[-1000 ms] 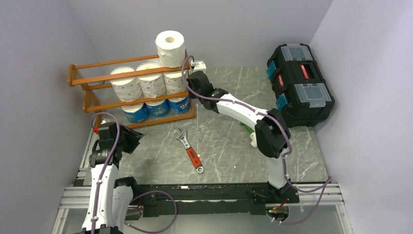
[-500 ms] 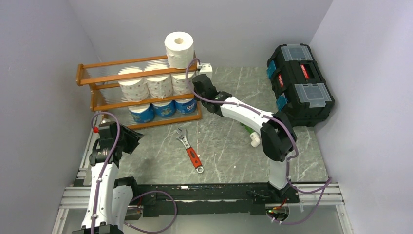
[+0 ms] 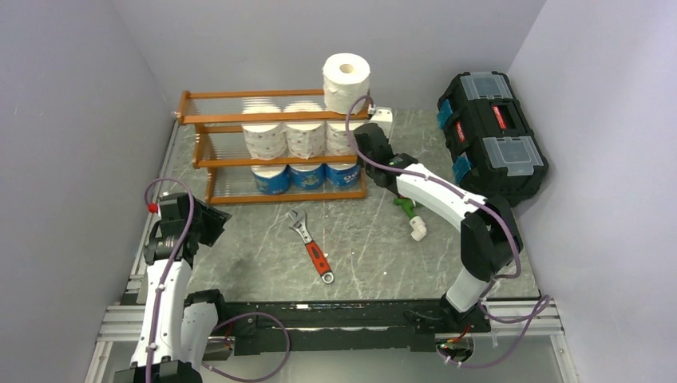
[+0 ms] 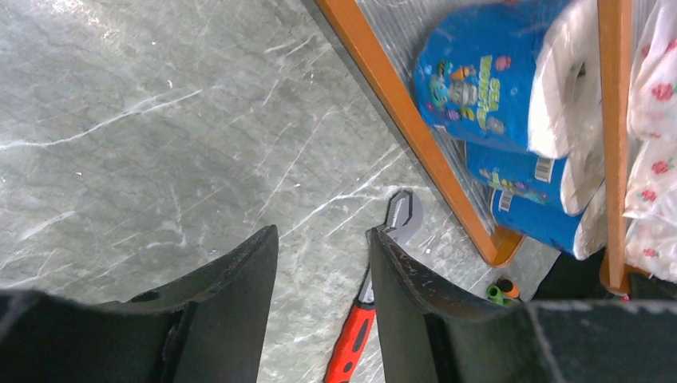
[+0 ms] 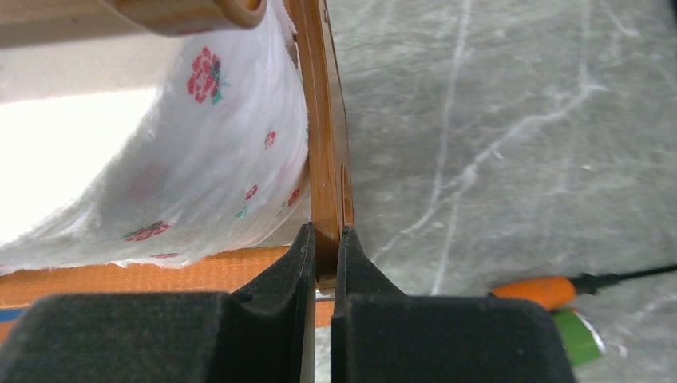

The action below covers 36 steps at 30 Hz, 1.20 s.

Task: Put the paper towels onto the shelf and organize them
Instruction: Move the shelf to the center of the board.

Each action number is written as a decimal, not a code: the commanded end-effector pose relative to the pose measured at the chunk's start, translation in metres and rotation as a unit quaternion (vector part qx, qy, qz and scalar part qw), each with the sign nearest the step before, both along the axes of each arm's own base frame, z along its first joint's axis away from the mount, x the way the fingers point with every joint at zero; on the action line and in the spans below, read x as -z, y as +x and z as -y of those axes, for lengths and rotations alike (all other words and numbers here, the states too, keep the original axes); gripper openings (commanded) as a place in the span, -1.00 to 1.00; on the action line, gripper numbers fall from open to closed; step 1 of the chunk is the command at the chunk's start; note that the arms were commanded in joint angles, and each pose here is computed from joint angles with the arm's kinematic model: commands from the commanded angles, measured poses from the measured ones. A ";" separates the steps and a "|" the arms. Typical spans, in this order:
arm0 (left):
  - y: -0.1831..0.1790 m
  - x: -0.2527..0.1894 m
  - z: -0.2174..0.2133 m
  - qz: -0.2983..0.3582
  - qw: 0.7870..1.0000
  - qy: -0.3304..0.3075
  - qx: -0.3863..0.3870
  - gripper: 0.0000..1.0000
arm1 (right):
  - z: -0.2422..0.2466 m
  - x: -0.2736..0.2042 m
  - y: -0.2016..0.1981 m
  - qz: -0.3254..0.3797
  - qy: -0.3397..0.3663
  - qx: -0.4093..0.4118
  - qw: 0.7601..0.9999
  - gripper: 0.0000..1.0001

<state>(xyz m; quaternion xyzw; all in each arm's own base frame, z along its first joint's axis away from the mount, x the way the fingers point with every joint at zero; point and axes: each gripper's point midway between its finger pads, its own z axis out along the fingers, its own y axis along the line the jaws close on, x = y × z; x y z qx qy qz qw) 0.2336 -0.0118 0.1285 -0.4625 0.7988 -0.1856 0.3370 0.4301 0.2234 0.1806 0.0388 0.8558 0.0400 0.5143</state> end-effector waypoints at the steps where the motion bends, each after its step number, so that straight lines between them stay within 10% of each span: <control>1: 0.014 -0.022 -0.005 0.027 0.999 0.001 -0.017 0.04 | 0.085 -0.028 0.003 0.041 -0.030 0.145 0.988 -1.00; 36: 0.155 -0.094 -0.050 0.111 0.989 0.005 -0.099 0.12 | 0.177 -0.033 -0.052 0.051 -0.056 0.213 0.974 -1.00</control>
